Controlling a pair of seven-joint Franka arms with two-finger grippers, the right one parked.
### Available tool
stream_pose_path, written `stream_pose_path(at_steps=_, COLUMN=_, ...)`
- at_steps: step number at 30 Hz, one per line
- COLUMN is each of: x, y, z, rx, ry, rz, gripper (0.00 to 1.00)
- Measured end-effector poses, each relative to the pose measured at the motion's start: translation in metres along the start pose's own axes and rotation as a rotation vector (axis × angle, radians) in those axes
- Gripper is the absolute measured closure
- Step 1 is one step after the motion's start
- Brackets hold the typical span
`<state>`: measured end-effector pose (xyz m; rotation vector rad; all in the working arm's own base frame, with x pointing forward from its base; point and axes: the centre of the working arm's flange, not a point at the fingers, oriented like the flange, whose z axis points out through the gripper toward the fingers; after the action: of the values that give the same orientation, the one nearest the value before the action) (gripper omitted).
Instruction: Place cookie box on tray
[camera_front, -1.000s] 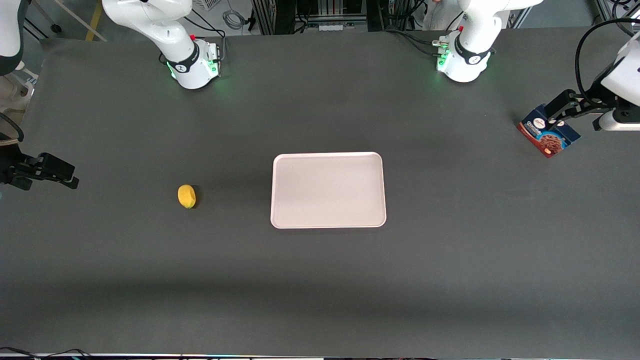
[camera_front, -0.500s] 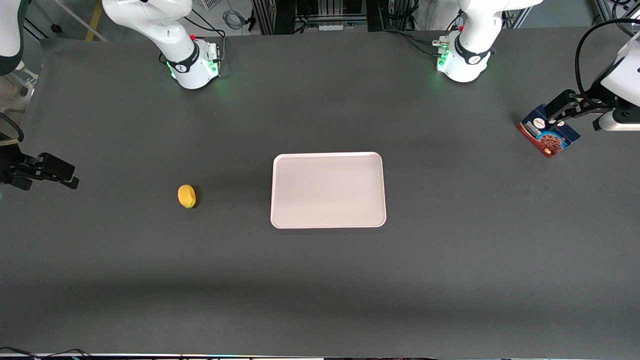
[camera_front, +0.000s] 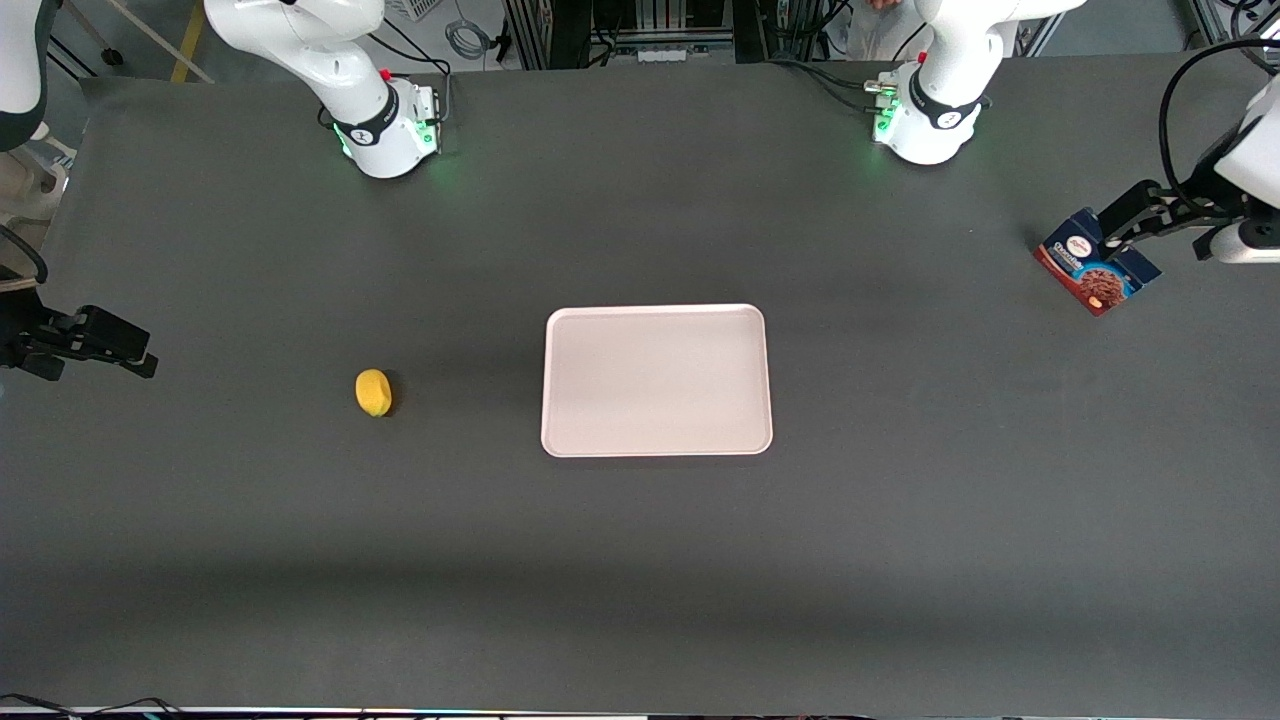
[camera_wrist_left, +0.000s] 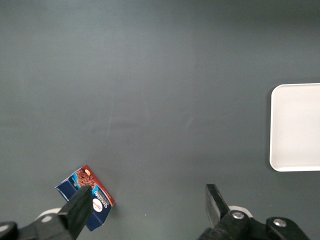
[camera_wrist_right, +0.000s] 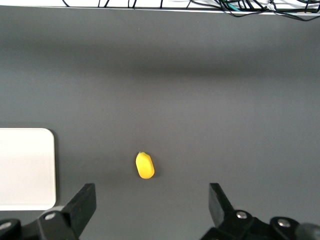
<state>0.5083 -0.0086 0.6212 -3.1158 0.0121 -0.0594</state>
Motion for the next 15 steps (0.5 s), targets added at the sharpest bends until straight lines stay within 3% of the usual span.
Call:
stream_pose_path(at_steps=8, x=-0.004, y=-0.021, z=0.006, rx=-0.002, ry=-0.040, rz=-0.063, gripper=0.00)
stream_pose_path(at_steps=15, x=-0.020, y=-0.090, z=0.018, rx=-0.023, ry=-0.079, rz=-0.214, gripper=0.00)
